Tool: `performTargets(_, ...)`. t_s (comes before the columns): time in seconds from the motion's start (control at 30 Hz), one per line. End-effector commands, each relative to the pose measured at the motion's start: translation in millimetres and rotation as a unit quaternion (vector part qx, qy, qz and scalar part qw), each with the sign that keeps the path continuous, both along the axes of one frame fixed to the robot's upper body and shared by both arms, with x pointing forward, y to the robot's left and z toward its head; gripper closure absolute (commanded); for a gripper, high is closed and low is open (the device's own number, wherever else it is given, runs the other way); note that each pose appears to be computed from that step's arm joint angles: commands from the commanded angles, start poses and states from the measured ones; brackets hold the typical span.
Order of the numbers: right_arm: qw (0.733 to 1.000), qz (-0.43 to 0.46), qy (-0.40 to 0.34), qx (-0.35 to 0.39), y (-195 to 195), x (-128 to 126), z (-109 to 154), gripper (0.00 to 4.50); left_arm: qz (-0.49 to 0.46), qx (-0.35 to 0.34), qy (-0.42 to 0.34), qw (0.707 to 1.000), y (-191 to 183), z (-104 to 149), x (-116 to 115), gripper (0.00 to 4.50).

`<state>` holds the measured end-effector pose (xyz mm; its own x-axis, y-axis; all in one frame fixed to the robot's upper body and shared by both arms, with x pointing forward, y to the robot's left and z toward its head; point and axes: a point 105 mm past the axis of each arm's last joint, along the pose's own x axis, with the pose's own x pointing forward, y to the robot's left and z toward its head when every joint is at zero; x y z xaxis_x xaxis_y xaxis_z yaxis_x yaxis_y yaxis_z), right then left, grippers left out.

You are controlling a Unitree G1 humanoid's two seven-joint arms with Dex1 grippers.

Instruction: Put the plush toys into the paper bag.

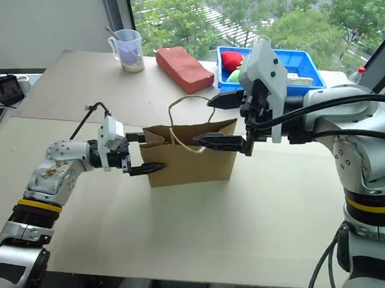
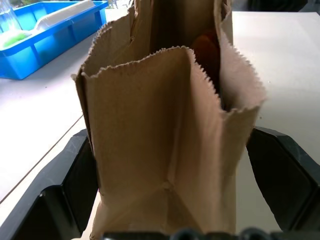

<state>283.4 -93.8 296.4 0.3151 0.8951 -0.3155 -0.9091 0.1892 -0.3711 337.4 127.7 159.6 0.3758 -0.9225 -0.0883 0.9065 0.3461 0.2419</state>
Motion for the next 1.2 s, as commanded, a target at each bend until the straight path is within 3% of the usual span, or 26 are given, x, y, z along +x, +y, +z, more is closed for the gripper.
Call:
performTargets(0.03, 0.999, 0.007, -0.032, -0.004, -5.7, -6.3, 16.6, 0.00, -0.006, -0.009, -0.024, 1.000, -0.3, 13.4, 1.7, 0.51)
performTargets(0.1, 0.999, 0.003, -0.035, -0.004, -6.6, -5.3, 18.0, 0.00, -0.010, -0.011, -0.023, 1.000, -0.5, 14.5, 1.3, 1.20)
performTargets(0.33, 0.999, -0.008, -0.043, 0.004, -9.3, -3.8, 23.8, 0.00, -0.023, -0.018, -0.019, 0.999, -4.6, 18.6, 2.3, 4.48)
performTargets(0.6, 1.000, -0.020, -0.011, 0.011, -49.2, -18.9, 58.2, 0.00, -0.112, 0.003, 0.026, 0.993, -4.5, 31.5, -12.7, 4.48)
performTargets(0.77, 0.999, -0.040, 0.019, -0.029, -73.0, -11.3, 42.7, 0.00, -0.162, 0.042, 0.018, 0.986, -6.3, 25.6, -14.8, 4.48)
performTargets(1.03, 0.999, -0.015, 0.038, -0.031, -59.6, -15.0, 28.7, 0.00, -0.159, 0.043, 0.012, 0.986, -14.2, 9.5, -6.9, 4.48)
performTargets(1.13, 0.999, -0.017, 0.035, -0.029, -58.7, -12.9, 28.3, 0.00, -0.146, 0.040, 0.015, 0.988, -9.0, 13.0, -8.6, 3.58)
performTargets(1.2, 0.999, -0.020, 0.033, -0.026, -59.0, -10.6, 27.9, 0.00, -0.137, 0.046, 0.012, 0.989, 0.0, 23.7, -13.2, 2.68)
